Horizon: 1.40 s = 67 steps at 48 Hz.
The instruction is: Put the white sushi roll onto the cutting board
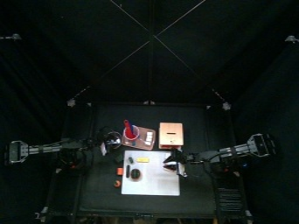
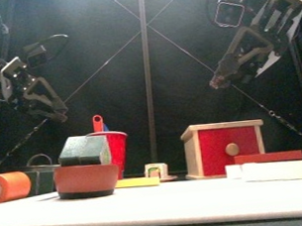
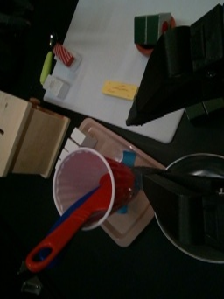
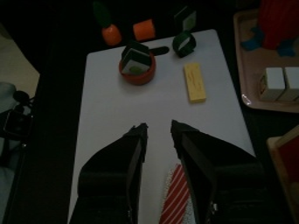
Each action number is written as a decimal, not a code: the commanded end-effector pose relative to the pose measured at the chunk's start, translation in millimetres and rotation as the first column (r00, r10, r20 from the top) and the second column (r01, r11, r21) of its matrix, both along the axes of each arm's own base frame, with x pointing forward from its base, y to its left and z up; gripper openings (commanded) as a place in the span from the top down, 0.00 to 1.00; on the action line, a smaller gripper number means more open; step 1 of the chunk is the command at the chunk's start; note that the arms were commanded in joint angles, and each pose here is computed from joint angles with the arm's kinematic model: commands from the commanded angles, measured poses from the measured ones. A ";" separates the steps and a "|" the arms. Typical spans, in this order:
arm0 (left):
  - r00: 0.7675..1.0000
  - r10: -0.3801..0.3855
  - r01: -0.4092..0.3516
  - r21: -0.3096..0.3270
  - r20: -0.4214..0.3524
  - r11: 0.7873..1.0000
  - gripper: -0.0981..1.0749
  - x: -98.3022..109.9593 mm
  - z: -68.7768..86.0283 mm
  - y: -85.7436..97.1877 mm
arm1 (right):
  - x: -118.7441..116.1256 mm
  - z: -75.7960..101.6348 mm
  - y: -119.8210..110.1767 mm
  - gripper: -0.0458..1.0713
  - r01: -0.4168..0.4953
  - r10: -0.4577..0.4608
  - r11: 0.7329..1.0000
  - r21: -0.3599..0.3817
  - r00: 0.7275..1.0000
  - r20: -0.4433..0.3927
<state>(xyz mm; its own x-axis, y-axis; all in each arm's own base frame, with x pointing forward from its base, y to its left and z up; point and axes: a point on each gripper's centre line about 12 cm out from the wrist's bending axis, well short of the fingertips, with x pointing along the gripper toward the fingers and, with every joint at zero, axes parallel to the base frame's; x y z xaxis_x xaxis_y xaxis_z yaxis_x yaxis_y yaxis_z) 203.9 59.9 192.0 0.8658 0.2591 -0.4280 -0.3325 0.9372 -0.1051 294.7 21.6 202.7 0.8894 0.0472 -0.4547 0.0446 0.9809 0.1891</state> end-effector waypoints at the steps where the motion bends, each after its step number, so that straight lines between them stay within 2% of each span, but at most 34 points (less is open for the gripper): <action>1: 1.000 -0.027 0.027 0.012 0.014 1.000 0.23 3.5 3.7 -4.4 | 7.8 12.3 -1.7 0.33 0.008 -0.008 1.000 -0.002 0.999 0.050; 9: 0.997 -0.075 0.075 0.010 0.026 0.997 0.23 6.1 4.0 -15.1 | 7.4 7.8 -2.5 0.33 0.016 -0.016 1.000 0.010 1.000 0.025; 18: 0.987 -0.132 0.129 0.032 0.090 0.991 0.23 11.6 11.9 -27.0 | 18.8 19.4 -6.3 0.33 0.044 -0.046 0.998 0.038 0.998 0.049; 26: 0.983 -0.135 0.131 0.040 0.123 0.991 0.23 11.7 13.3 -28.4 | 35.2 30.9 -13.9 0.33 0.065 -0.067 0.997 0.043 0.997 0.049; 38: 0.984 -0.121 0.119 0.022 0.131 0.993 0.23 11.2 12.7 -27.8 | 61.3 37.1 -34.7 0.33 0.114 -0.110 0.991 0.064 0.992 -0.064; 44: 0.984 -0.121 0.119 0.022 0.131 0.993 0.23 11.2 12.7 -27.8 | 77.2 48.0 -53.1 0.33 0.180 -0.167 0.975 0.131 0.981 -0.099; 50: 0.984 -0.120 0.119 0.022 0.132 0.993 0.23 11.3 12.9 -27.7 | 94.9 61.9 -76.1 0.33 0.248 -0.230 0.947 0.203 0.967 -0.109; 58: 0.984 -0.120 0.118 0.023 0.129 0.993 0.23 10.9 12.2 -27.5 | 115.5 64.7 -102.4 0.33 0.306 -0.285 0.921 0.241 0.951 -0.121; 64: 0.984 -0.119 0.117 0.021 0.129 0.993 0.23 10.9 12.2 -27.5 | 134.0 65.3 -114.1 0.33 0.323 -0.299 0.911 0.258 0.946 -0.129; 67: 0.984 -0.119 0.117 0.022 0.131 0.993 0.23 11.2 12.7 -27.4 | 140.0 63.8 -122.1 0.33 0.342 -0.310 0.896 0.283 0.939 -0.150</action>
